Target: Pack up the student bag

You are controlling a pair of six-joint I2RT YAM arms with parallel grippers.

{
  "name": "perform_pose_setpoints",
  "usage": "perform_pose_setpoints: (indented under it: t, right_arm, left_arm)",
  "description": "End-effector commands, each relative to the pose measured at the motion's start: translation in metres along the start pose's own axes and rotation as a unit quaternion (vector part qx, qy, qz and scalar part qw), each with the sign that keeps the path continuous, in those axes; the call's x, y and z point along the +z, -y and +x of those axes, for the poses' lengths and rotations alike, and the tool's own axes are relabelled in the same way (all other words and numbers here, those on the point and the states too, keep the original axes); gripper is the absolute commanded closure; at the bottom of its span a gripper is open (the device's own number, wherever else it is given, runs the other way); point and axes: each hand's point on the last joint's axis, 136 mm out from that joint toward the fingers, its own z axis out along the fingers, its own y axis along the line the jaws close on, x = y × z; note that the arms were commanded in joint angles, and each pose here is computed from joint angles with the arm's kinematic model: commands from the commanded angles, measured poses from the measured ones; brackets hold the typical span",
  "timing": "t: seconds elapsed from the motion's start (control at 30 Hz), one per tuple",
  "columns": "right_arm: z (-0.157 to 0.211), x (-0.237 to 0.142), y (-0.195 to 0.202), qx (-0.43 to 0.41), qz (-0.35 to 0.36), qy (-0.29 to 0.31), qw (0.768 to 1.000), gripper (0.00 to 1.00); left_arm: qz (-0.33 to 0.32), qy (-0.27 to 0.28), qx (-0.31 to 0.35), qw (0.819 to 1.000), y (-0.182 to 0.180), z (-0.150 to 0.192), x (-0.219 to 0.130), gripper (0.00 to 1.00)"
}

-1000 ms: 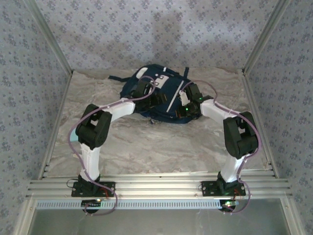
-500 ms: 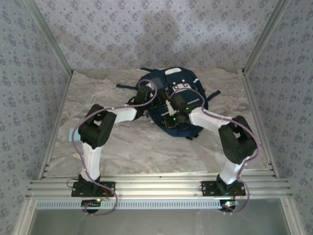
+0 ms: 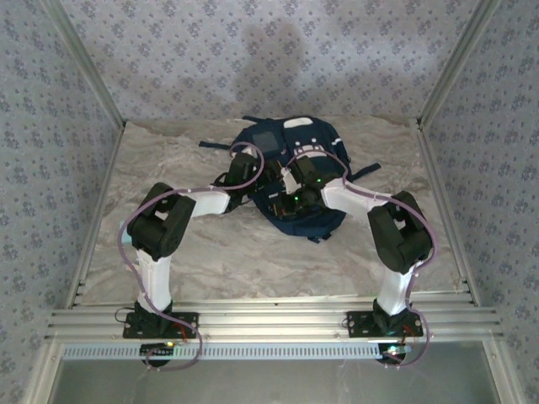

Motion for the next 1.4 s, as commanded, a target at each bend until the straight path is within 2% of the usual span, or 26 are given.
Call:
perform_pose_setpoints:
  t: [0.0, 0.1, 0.2, 0.33, 0.5, 0.6, 0.63, 0.67, 0.8, 0.83, 0.9, 1.13, 1.37]
  right_arm:
    - [0.003, 0.005, -0.042, -0.038, -0.077, -0.006, 0.996, 1.00]
    - [0.004, 0.005, -0.008, 0.036, -0.043, 0.005, 0.998, 1.00]
    - [-0.004, -0.007, 0.022, 0.126, -0.011, 0.035, 0.991, 1.00]
    - [-0.011, -0.019, 0.036, 0.226, -0.007, 0.058, 0.972, 1.00]
    - [-0.013, -0.009, 0.042, 0.322, -0.039, 0.062, 0.944, 1.00]
    - [-0.016, 0.001, 0.042, 0.362, -0.057, 0.052, 0.929, 0.99]
    - [-0.018, 0.004, 0.038, 0.361, -0.066, 0.046, 0.929, 0.92]
    - [-0.020, 0.005, 0.033, 0.356, -0.073, 0.039, 0.931, 0.80]
    - [-0.022, -0.008, 0.027, 0.324, -0.055, 0.050, 0.943, 0.46]
    - [-0.020, -0.015, 0.028, 0.317, -0.046, 0.054, 0.946, 0.39]
    - [-0.016, -0.030, 0.029, 0.301, -0.032, 0.060, 0.951, 0.32]
    - [0.013, -0.078, 0.048, 0.292, 0.020, 0.060, 0.954, 0.29]
    - [0.026, -0.110, 0.090, 0.285, 0.101, 0.077, 0.950, 0.29]
  left_arm:
    - [-0.077, -0.104, -0.031, 0.991, -0.051, 0.065, 0.001, 0.32]
    - [-0.071, -0.105, -0.023, 0.992, -0.044, 0.062, -0.003, 0.32]
    - [-0.069, -0.116, 0.001, 0.991, -0.032, 0.057, -0.013, 0.32]
    - [-0.077, -0.125, 0.078, 0.986, -0.012, 0.045, -0.043, 0.33]
    - [-0.127, -0.127, 0.197, 0.964, -0.007, 0.043, -0.094, 0.35]
    - [-0.141, -0.134, 0.242, 0.951, -0.008, 0.050, -0.114, 0.37]
    - [-0.140, -0.138, 0.246, 0.949, -0.010, 0.053, -0.118, 0.37]
    - [-0.139, -0.142, 0.249, 0.948, -0.012, 0.056, -0.120, 0.37]
    - [-0.145, -0.149, 0.252, 0.945, -0.019, 0.062, -0.122, 0.37]
    - [-0.147, -0.149, 0.251, 0.945, -0.021, 0.063, -0.121, 0.37]
    - [-0.146, -0.148, 0.248, 0.946, -0.019, 0.062, -0.120, 0.37]
    - [-0.132, -0.145, 0.253, 0.947, -0.005, 0.064, -0.111, 0.36]
    - [-0.117, -0.160, 0.300, 0.933, 0.012, 0.073, -0.095, 0.34]
